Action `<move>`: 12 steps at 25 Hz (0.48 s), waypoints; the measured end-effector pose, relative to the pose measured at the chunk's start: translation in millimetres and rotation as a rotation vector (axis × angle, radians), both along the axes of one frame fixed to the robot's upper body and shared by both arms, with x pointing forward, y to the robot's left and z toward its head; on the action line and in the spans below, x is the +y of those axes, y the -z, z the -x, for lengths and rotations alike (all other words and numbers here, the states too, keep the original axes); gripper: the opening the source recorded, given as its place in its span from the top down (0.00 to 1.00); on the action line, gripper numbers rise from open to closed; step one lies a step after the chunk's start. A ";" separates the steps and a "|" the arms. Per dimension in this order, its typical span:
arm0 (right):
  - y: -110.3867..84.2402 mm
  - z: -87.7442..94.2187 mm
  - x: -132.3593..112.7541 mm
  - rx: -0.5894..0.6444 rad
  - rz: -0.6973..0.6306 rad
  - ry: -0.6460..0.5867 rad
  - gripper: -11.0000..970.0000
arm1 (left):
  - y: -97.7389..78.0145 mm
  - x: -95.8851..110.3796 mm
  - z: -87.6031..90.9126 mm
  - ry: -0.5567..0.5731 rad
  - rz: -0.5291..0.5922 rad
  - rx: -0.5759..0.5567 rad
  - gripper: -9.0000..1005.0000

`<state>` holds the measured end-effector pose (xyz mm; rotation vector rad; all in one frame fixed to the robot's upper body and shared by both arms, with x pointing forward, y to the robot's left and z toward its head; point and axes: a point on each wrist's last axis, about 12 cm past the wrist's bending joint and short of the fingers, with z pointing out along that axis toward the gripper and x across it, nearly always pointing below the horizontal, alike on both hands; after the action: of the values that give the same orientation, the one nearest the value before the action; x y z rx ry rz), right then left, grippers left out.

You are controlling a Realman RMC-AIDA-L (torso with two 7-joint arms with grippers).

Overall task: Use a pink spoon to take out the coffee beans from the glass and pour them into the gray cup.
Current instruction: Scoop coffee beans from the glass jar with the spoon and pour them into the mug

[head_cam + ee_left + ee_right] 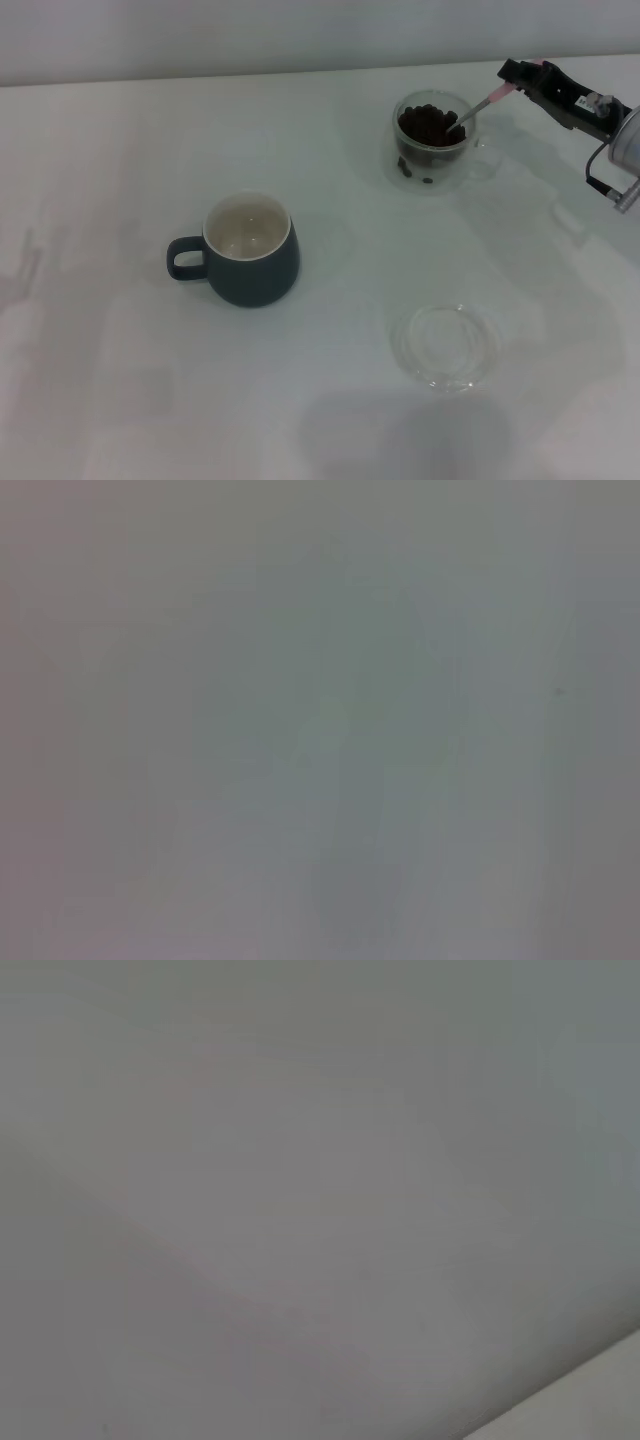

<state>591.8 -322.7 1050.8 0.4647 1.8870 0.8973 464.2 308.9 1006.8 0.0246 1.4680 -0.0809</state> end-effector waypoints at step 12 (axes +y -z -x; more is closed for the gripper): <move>-3.2 -2.3 -4.3 0.041 -0.112 0.049 0.84 | -1.0 1.5 -1.7 0.001 -0.009 -0.004 0.17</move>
<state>594.1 -326.9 1054.1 0.5987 1.8608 0.9703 465.8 310.3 1007.8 0.0331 1.4647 -0.0752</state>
